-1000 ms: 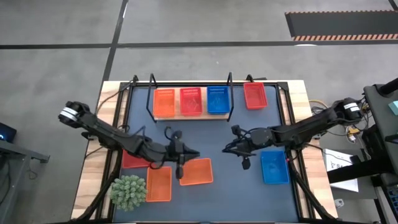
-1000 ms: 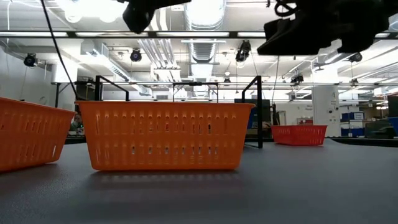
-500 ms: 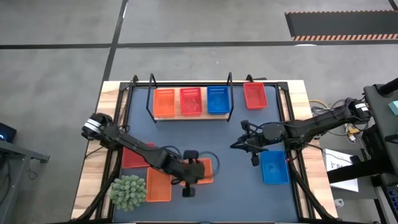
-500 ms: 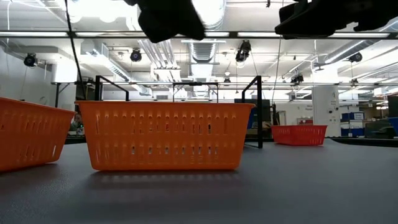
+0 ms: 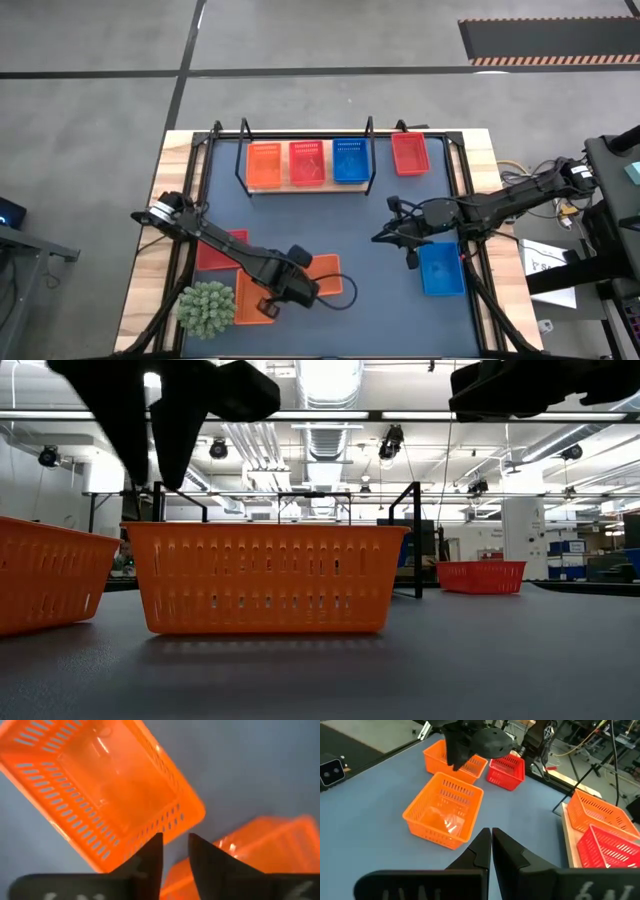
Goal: Stack baskets on shelf by color
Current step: Stack the right orange basket on top of the orange basket on the shelf
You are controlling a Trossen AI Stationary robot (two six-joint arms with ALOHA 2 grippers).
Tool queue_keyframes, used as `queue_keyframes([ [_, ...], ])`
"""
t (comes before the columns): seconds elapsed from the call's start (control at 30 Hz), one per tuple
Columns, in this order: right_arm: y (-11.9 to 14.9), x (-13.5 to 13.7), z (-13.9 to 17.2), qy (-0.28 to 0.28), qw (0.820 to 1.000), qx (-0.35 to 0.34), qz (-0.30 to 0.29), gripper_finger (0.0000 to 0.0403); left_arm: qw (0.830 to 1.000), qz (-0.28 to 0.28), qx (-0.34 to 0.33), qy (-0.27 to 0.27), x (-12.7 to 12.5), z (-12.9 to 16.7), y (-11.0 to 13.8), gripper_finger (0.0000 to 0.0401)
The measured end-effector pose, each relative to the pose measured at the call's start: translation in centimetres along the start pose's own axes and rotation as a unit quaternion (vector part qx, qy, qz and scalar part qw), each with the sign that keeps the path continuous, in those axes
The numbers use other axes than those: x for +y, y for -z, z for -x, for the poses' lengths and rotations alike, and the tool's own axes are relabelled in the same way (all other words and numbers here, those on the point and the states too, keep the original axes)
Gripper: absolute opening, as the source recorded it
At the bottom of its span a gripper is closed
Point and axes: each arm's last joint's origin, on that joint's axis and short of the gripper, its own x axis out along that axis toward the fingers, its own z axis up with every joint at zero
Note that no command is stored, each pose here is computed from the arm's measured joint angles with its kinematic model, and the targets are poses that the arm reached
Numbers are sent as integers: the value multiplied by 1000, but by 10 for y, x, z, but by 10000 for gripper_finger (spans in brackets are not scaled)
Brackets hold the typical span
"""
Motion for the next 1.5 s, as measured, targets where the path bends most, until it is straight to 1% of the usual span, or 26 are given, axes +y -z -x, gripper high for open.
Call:
queue_keyframes([
  [0.1, 0, 0, 0, -1, 1000, 3, -6, 8, 998, -52, 21, -16, 0, -5, 5, 115],
  [0.17, 1, 1, 0, -4, 1000, 7, -6, 8, 996, -77, 34, -38, 1, -9, 8, 138],
  [0.23, 2, 2, 0, -5, 1000, 10, -6, 9, 993, -92, 38, -57, 2, -11, 9, 155],
  [0.33, 2, 2, 0, -5, 1000, 10, -8, 9, 992, -104, 31, -60, 3, -14, 8, 167],
  [0.67, 2, 2, 0, -5, 1000, 11, -9, 9, 993, -101, 13, -56, 3, -17, 6, 166],
  [0.8, 2, 2, 0, -5, 1000, 11, -14, 9, 994, -101, 18, -41, 2, -23, 9, 166],
  [0.97, 3, 2, 0, -6, 1000, 15, -14, 9, 994, -102, 25, -35, 0, -30, 14, 166],
  [1.23, 3, 2, 0, -6, 1000, 15, -10, 9, 994, -96, -29, -47, 1, -47, 10, 166],
  [1.33, 3, 2, 0, -8, 1000, 19, -10, 9, 993, -95, -42, -49, 1, -48, 8, 165],
  [1.4, 4, 2, 0, -8, 1000, 20, -10, 9, 993, -94, -49, -51, 1, -48, 7, 159],
  [1.5, 4, 2, 0, -8, 1000, 20, -9, 9, 992, -93, -59, -55, 1, -47, 5, 132],
])
